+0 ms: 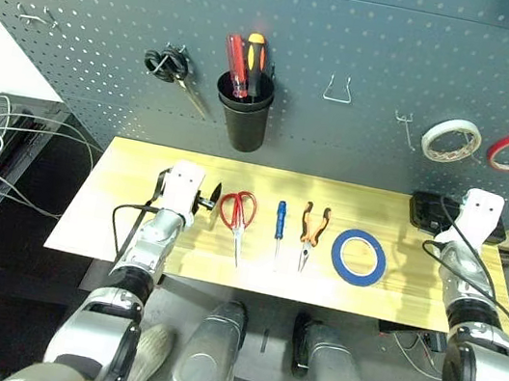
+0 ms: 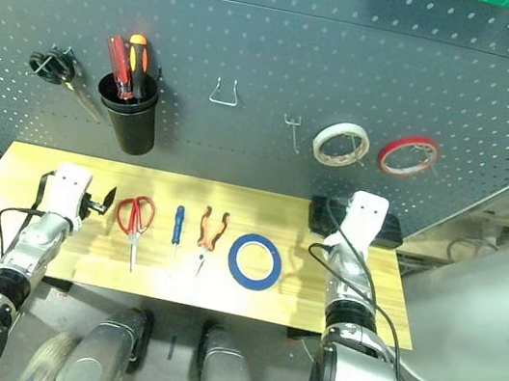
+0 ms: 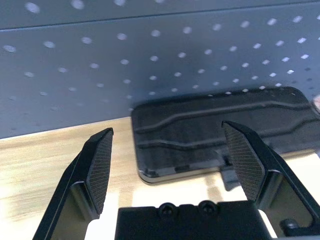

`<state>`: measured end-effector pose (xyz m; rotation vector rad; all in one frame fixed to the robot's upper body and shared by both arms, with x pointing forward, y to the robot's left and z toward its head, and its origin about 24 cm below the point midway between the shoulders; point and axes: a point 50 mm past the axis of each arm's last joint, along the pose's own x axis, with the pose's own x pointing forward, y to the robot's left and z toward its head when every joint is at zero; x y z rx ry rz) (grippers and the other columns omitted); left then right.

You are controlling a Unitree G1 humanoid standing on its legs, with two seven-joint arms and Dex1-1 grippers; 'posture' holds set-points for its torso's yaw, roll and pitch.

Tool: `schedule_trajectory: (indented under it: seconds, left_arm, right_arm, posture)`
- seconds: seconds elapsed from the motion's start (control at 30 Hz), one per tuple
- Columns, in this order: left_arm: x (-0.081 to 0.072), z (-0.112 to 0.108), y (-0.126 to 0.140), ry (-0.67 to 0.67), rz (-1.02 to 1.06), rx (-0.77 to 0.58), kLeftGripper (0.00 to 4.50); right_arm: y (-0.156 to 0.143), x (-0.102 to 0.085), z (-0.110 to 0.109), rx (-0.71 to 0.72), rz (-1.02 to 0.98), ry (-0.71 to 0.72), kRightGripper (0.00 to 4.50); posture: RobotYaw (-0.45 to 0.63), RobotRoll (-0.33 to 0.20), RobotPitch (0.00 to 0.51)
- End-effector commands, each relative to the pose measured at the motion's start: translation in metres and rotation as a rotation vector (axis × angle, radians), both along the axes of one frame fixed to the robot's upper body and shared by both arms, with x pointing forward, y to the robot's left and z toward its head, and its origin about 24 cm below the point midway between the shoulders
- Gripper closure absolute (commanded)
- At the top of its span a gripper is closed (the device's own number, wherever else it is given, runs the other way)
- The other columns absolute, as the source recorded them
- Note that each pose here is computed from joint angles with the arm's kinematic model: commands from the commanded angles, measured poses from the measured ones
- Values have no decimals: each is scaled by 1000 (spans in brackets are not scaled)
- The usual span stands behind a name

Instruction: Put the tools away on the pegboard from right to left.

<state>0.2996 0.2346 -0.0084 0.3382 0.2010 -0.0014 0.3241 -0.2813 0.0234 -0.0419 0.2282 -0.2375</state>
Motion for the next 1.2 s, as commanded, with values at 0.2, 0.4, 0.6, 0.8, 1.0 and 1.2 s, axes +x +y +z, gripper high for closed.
schedule_trajectory:
  seconds: [0.2, 0.4, 0.6, 0.8, 1.0, 1.2]
  left_arm:
    - [-8, -2, 6, 14, 23, -2, 32]
    - [-7, 6, -11, 15, -148, -2, 32]
    - [-9, 18, -36, 7, -390, 76, 32]
    - [-9, 26, -56, -7, -495, 101, 32]
    - [-11, 24, -74, 37, -616, 128, 32]
    - [-19, 20, -87, 81, -749, 155, 32]
  right_arm:
    - [7, 3, -2, 3, 109, 14, 0]
    - [15, 0, -4, 18, 220, 59, 0]
    - [31, -13, -22, 49, 311, 190, 0]
    - [46, -24, -37, 62, 414, 312, 0]
    - [49, -29, -46, 61, 433, 431, 0]
    - [45, -36, -58, 37, 422, 549, 0]
  posture:
    - [128, 0, 221]
    - [131, 0, 217]
    - [154, 0, 211]
    - [157, 0, 201]
    - [166, 0, 192]
    - [173, 0, 199]
